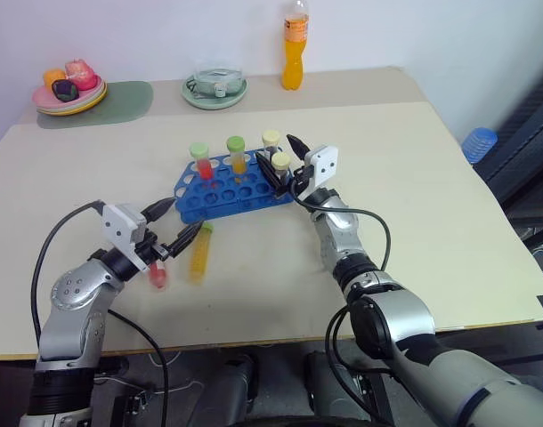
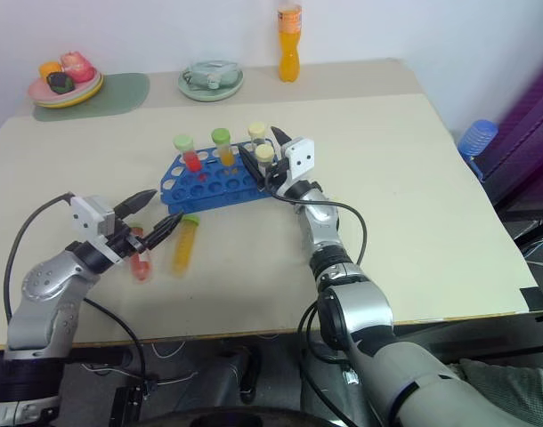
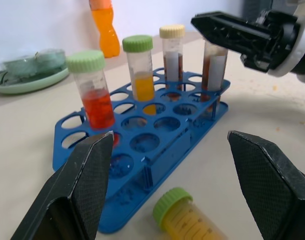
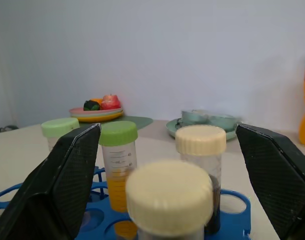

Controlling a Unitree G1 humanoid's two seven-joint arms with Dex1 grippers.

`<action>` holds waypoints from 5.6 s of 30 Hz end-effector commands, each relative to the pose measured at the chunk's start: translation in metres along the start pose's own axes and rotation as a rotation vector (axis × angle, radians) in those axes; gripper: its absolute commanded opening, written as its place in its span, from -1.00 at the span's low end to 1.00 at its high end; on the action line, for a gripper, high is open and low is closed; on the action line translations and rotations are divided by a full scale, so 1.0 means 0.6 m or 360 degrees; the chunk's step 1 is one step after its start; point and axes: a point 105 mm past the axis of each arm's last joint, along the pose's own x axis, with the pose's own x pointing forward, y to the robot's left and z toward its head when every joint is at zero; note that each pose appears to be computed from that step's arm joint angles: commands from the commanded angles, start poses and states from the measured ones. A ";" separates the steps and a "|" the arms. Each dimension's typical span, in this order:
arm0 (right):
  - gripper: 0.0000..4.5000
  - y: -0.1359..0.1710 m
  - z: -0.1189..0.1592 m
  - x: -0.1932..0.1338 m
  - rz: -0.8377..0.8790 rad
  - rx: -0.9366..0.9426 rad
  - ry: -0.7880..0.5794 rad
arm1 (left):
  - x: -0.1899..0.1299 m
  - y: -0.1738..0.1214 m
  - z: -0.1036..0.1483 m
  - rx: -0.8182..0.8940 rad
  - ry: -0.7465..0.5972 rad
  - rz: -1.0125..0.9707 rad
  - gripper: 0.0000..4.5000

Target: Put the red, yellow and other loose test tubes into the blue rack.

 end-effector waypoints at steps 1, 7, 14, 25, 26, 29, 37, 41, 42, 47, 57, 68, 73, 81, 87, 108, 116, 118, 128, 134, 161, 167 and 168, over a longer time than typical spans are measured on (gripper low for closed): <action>0.95 0.001 0.056 0.014 0.0068 -0.0154 -0.0188 | 0.006 0.004 0.013 0.0035 -0.0077 -0.0012 0.66; 0.95 0.003 0.105 -0.009 0.0157 -0.0289 -0.0278 | 0.030 -0.002 0.013 0.0013 -0.0106 -0.0073 0.66; 0.95 -0.016 0.131 -0.046 0.0122 -0.0316 -0.0193 | 0.038 0.007 0.023 -0.0116 -0.0138 -0.0054 0.66; 0.95 -0.017 0.154 -0.124 0.0219 -0.0334 0.0193 | 0.004 0.002 0.067 -0.0469 -0.0069 -0.0148 0.66; 0.95 -0.021 0.155 -0.132 0.0216 -0.0309 0.0226 | 0.002 0.005 0.064 -0.0493 -0.0017 -0.0084 0.66; 0.95 -0.029 0.156 -0.156 0.0208 -0.0261 0.0316 | -0.010 0.025 0.047 -0.0437 0.0283 0.0201 0.66; 0.95 -0.057 0.161 -0.206 0.0182 -0.0238 0.0550 | -0.005 0.002 0.057 -0.0633 0.0875 0.0212 0.66; 0.95 -0.054 0.163 -0.227 0.0278 -0.0179 0.0682 | 0.023 -0.014 0.067 -0.0715 0.1058 0.0071 0.66; 0.95 -0.053 0.163 -0.229 0.0288 -0.0170 0.0692 | 0.026 -0.014 0.067 -0.0721 0.1076 0.0072 0.66; 0.95 -0.025 0.168 -0.256 0.0528 -0.0167 0.0798 | 0.047 -0.021 0.055 -0.0762 0.1331 0.0038 0.66; 0.95 -0.017 0.170 -0.265 0.0576 -0.0201 0.0843 | 0.067 -0.026 0.028 -0.0839 0.1653 0.0217 0.66; 0.95 -0.004 0.178 -0.274 0.0513 -0.0180 0.0876 | 0.090 -0.023 -0.001 -0.0823 0.1815 0.0420 0.66; 0.95 -0.002 0.177 -0.291 0.0500 -0.0160 0.0913 | 0.096 -0.030 -0.010 -0.0814 0.1855 0.0435 0.66; 0.95 0.026 0.175 -0.324 0.0649 -0.0146 0.0972 | 0.099 -0.029 -0.017 -0.0828 0.1878 0.0493 0.66; 1.00 0.030 0.177 -0.323 0.0690 -0.0166 0.0933 | 0.096 -0.031 -0.019 -0.0819 0.1865 0.0520 -0.42; 1.00 0.007 0.150 -0.322 0.0712 -0.0142 0.0899 | 0.097 -0.072 0.122 -0.0666 0.0920 -0.0021 -0.68; 1.00 -0.003 0.155 -0.315 0.0684 -0.0179 0.0888 | 0.141 -0.061 0.179 -0.0090 0.0122 -0.0118 -0.68; 1.00 -0.006 0.158 -0.314 0.0661 -0.0199 0.0890 | 0.149 -0.061 0.172 0.0002 -0.0020 -0.0117 -0.68; 1.00 -0.013 0.176 -0.311 0.0543 -0.0264 0.0902 | 0.208 -0.083 0.120 0.0206 -0.0416 -0.0032 -0.68; 1.00 -0.008 0.180 -0.304 0.0503 -0.0270 0.0884 | 0.234 -0.089 0.092 0.0206 -0.0428 -0.0025 -0.68; 1.00 -0.005 0.172 -0.313 0.0420 -0.0237 0.0883 | 0.258 -0.117 0.035 -0.0006 -0.0434 -0.0136 -0.46; 1.00 -0.005 0.168 -0.316 0.0414 -0.0227 0.0883 | 0.256 -0.100 0.063 0.0041 -0.0499 -0.0051 0.90; 1.00 -0.005 0.166 -0.317 0.0414 -0.0225 0.0883 | 0.254 -0.099 0.071 0.0051 -0.0520 -0.0053 0.98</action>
